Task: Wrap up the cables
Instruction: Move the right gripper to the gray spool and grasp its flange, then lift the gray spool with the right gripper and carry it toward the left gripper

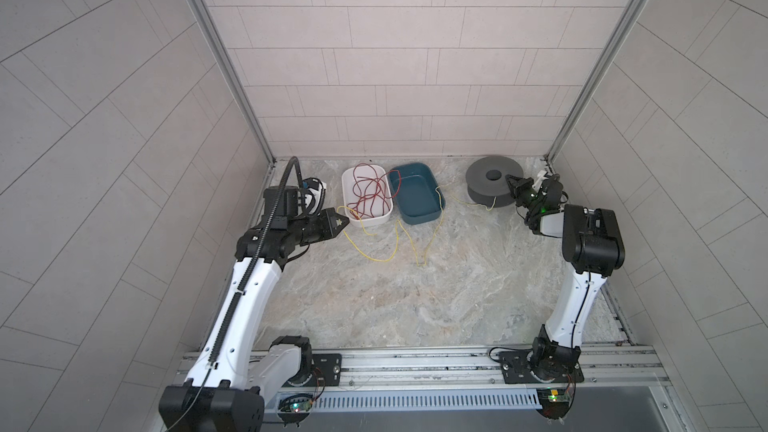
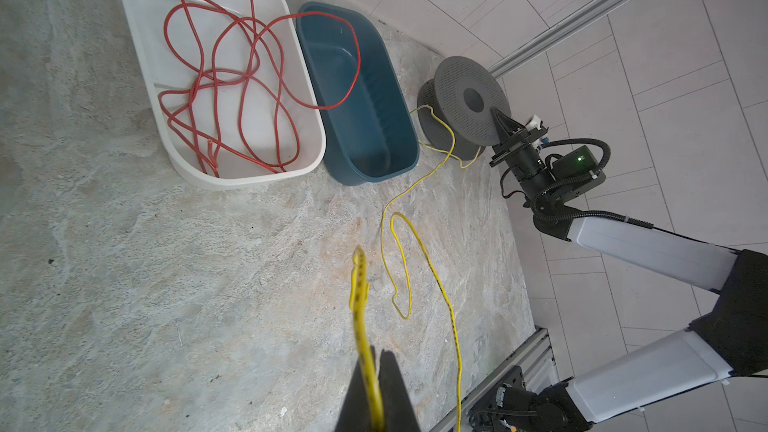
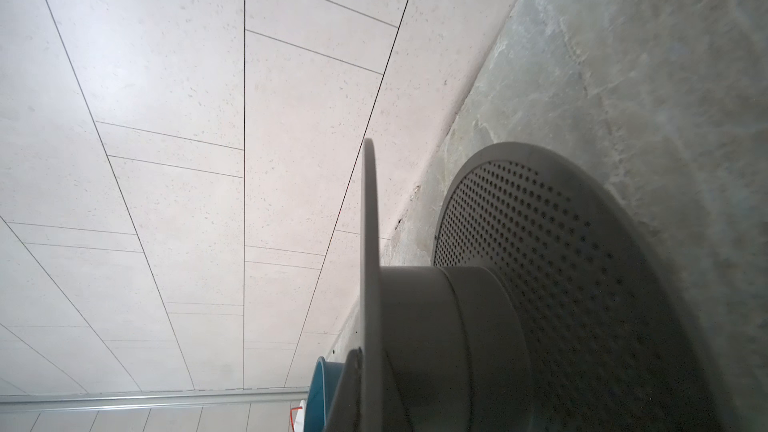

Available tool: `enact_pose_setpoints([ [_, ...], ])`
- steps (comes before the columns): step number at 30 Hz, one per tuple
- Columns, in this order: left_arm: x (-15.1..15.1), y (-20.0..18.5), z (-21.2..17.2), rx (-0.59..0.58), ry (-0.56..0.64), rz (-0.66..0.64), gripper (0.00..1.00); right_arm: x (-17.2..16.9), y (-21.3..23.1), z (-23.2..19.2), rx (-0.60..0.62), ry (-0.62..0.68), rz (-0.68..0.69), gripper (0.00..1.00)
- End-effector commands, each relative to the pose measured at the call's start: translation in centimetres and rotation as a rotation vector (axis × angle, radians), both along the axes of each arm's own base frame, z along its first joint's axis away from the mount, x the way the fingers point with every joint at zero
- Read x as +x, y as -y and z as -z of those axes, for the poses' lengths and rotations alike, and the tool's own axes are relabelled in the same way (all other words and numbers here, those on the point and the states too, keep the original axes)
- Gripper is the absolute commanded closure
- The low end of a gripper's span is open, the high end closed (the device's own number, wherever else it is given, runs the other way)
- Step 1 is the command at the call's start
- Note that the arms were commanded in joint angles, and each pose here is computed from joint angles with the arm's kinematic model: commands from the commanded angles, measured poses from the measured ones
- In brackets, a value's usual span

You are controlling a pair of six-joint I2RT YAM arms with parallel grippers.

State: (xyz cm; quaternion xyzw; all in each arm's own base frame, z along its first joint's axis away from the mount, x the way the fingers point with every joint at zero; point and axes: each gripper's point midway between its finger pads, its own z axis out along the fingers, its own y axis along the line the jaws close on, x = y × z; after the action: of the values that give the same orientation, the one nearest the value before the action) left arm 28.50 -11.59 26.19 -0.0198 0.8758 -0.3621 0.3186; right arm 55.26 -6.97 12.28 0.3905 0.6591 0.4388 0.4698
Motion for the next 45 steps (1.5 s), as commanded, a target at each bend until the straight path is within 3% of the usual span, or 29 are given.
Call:
enact_pose_setpoints([
  [1, -0.2, 0.7, -0.6, -0.038, 0.02, 0.03, 1.0, -0.6, 0.9, -1.0, -0.035, -0.026, 0.039, 1.0],
  [12, -1.6, 2.5, -1.4, -0.08, 0.063, 0.128, 1.0, -2.9, -0.1, -9.8, -0.278, -0.031, 0.013, 1.0],
  [16, -1.9, 3.6, -1.4, -0.111, 0.057, 0.175, 1.0, -5.1, -1.4, -12.5, -0.404, -0.079, 0.0, 1.0],
  [23, -2.5, 6.1, -1.6, -0.138, 0.07, 0.264, 1.0, -9.6, -4.6, -20.2, -0.627, -0.02, -0.012, 1.0],
  [28, -2.8, 8.4, -0.7, -0.13, 0.052, 0.327, 1.0, -12.7, -7.3, -24.0, -0.703, 0.008, -0.072, 1.0],
  [39, -2.3, 9.0, 1.7, -0.022, 0.028, 0.338, 1.0, -18.8, -16.8, -25.1, -0.783, -0.004, -0.355, 1.0],
  [45, -2.9, 8.4, 2.8, 0.039, -0.002, 0.353, 1.0, -20.5, -16.8, -26.4, -0.91, 0.006, -0.33, 1.0],
])
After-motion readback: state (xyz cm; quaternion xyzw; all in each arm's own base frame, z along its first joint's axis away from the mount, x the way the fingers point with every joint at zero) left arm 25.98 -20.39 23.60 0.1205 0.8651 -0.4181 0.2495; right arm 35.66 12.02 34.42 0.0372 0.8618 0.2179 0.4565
